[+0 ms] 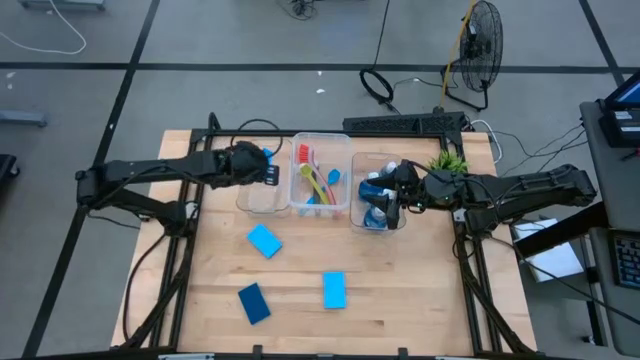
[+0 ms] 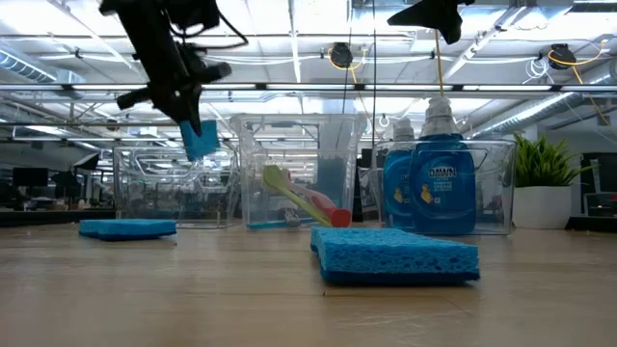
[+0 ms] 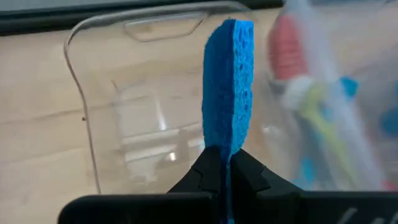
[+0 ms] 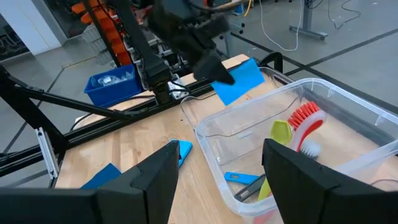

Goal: Pick & Place Kitchen Sink Supplies
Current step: Put the light blue sponge into the left transparent bin

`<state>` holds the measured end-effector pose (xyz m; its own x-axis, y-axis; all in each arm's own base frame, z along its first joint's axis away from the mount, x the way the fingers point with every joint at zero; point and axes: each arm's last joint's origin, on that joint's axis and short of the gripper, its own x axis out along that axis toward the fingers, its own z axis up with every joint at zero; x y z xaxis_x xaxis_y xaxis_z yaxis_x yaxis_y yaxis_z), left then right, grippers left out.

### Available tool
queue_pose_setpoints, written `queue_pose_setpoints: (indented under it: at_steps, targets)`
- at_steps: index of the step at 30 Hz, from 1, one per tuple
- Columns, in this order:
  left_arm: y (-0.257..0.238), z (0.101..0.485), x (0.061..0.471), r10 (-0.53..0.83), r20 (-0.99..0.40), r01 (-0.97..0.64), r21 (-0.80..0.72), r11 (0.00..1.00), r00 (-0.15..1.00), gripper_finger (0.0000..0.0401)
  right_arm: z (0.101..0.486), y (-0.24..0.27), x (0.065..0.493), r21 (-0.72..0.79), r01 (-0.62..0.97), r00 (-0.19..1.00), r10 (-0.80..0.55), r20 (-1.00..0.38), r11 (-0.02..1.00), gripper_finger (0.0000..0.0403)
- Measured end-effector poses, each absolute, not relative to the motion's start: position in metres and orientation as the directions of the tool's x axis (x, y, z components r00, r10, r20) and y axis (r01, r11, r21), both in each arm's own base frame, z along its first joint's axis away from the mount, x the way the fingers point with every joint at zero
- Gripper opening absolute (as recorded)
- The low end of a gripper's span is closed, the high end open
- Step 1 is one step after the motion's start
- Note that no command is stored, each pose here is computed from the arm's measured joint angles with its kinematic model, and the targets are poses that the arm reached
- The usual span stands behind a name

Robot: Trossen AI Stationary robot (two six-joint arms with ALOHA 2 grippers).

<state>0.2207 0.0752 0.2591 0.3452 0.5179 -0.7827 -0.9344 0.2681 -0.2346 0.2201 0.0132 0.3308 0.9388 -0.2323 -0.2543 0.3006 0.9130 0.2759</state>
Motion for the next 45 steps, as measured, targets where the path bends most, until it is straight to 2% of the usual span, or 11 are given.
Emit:
queue_pose_setpoints:
  at_steps: [5, 11, 17, 26, 38, 45]
  targets:
    - [0.090, 0.235, 0.219, 0.486, -0.827, -0.956, -0.200, 0.215, 0.283, 0.0007, 0.331, 0.013, 0.220, 0.276, 0.300, 0.939, -0.232, -0.255, 0.913, 0.0219]
    - [0.102, 0.207, 0.214, 0.454, -0.805, -0.924, -0.328, 0.199, 0.383, 0.0007, 0.331, 0.013, 0.220, 0.276, 0.300, 0.939, -0.232, -0.254, 0.913, 0.0215]
    - [0.105, 0.189, 0.206, 0.421, -0.817, -0.919, -0.355, 0.172, 0.395, 0.0007, 0.331, 0.013, 0.220, 0.276, 0.300, 0.939, -0.232, -0.255, 0.913, 0.0221]
    - [0.107, 0.187, 0.207, 0.440, -0.792, -0.906, -0.378, 0.190, 0.423, 0.0008, 0.331, 0.013, 0.220, 0.276, 0.300, 0.939, -0.232, -0.255, 0.913, 0.0217]
    - [0.109, 0.187, 0.207, 0.446, -0.792, -0.909, -0.366, 0.200, 0.417, 0.0078, 0.331, 0.013, 0.220, 0.277, 0.301, 0.939, -0.232, -0.254, 0.913, 0.0218]
    - [0.109, 0.188, 0.206, 0.446, -0.790, -0.907, -0.364, 0.211, 0.420, 0.0147, 0.331, 0.013, 0.220, 0.300, 0.305, 0.939, -0.233, -0.254, 0.904, 0.0221]
